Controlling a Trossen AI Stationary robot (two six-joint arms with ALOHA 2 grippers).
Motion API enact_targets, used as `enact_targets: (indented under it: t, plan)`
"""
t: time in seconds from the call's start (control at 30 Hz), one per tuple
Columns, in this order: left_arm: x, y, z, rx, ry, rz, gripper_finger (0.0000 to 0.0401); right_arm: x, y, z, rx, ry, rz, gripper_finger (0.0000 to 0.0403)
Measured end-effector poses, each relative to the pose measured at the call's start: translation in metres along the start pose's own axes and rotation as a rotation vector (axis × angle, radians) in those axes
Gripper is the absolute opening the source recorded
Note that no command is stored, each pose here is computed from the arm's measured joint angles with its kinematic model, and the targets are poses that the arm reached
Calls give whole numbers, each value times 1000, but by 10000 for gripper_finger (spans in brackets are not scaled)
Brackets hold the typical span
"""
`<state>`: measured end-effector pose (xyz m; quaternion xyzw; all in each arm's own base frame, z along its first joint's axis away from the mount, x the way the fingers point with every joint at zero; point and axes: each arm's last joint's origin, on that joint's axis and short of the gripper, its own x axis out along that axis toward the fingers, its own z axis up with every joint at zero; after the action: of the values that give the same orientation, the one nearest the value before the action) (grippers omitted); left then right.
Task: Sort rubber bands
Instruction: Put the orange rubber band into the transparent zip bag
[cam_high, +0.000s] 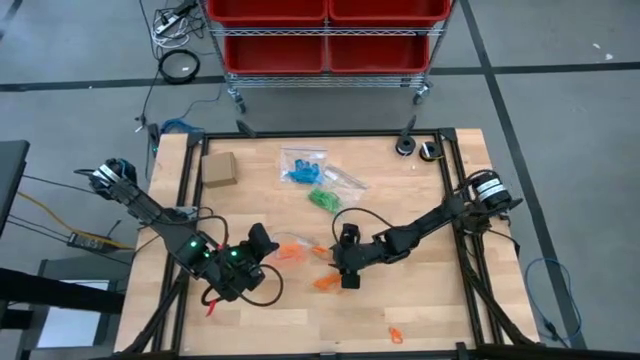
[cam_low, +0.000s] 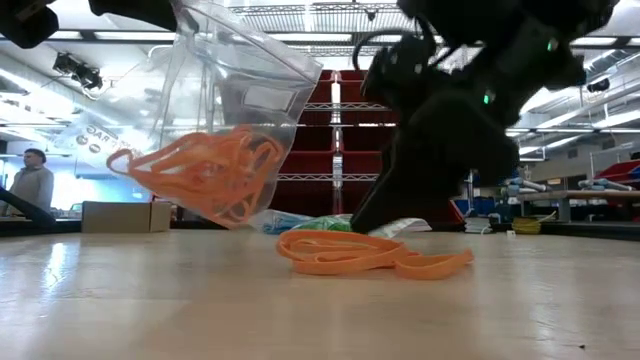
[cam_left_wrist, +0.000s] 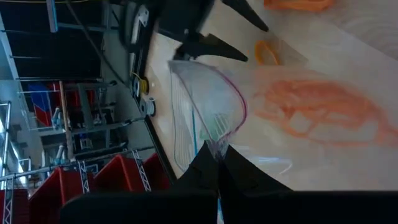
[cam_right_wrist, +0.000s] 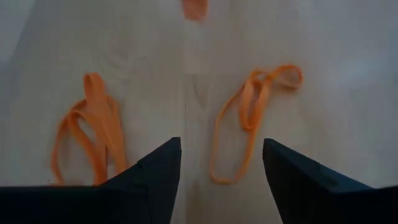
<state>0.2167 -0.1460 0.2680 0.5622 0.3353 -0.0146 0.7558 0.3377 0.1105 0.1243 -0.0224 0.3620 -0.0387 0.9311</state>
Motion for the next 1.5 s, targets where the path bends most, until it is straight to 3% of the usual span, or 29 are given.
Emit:
enact_targets:
  t: [0.17, 0.27, 0.33, 0.43, 0.5, 0.73, 0.9, 1.1, 1.27, 1.5]
  plan:
    - [0, 0, 0, -1, 0, 0, 1, 19, -8, -10, 57, 37, -4, 209]
    - [0, 0, 0, -1, 0, 0, 1, 25, -10, -13, 92, 55, -14, 182]
    - [0, 0, 0, -4, 0, -1, 1, 25, -11, -14, 95, 59, -18, 141]
    - [0, 0, 0, -10, -1, -1, 1, 22, -11, -11, 65, 57, -16, 43]
    - [0, 0, 0, -11, 0, 0, 1, 20, -12, -10, 46, 64, -8, 15]
    - [0, 0, 0, -29, 1, -2, 1, -19, -13, 1, 25, 97, -76, 1]
    - [0, 0, 0, -28, 1, -3, 1, -70, -19, 27, 29, -21, -155, 1]
    - [0, 0, 0, -31, -5, -1, 1, -117, -29, 58, 31, -237, -145, 0]
    - [0, 1, 2, -38, -22, -3, 1, -127, -35, 82, -19, -320, -129, 0]
    - [0, 3, 5, -41, -53, 4, 1, -104, -31, 117, -141, -299, 9, 0]
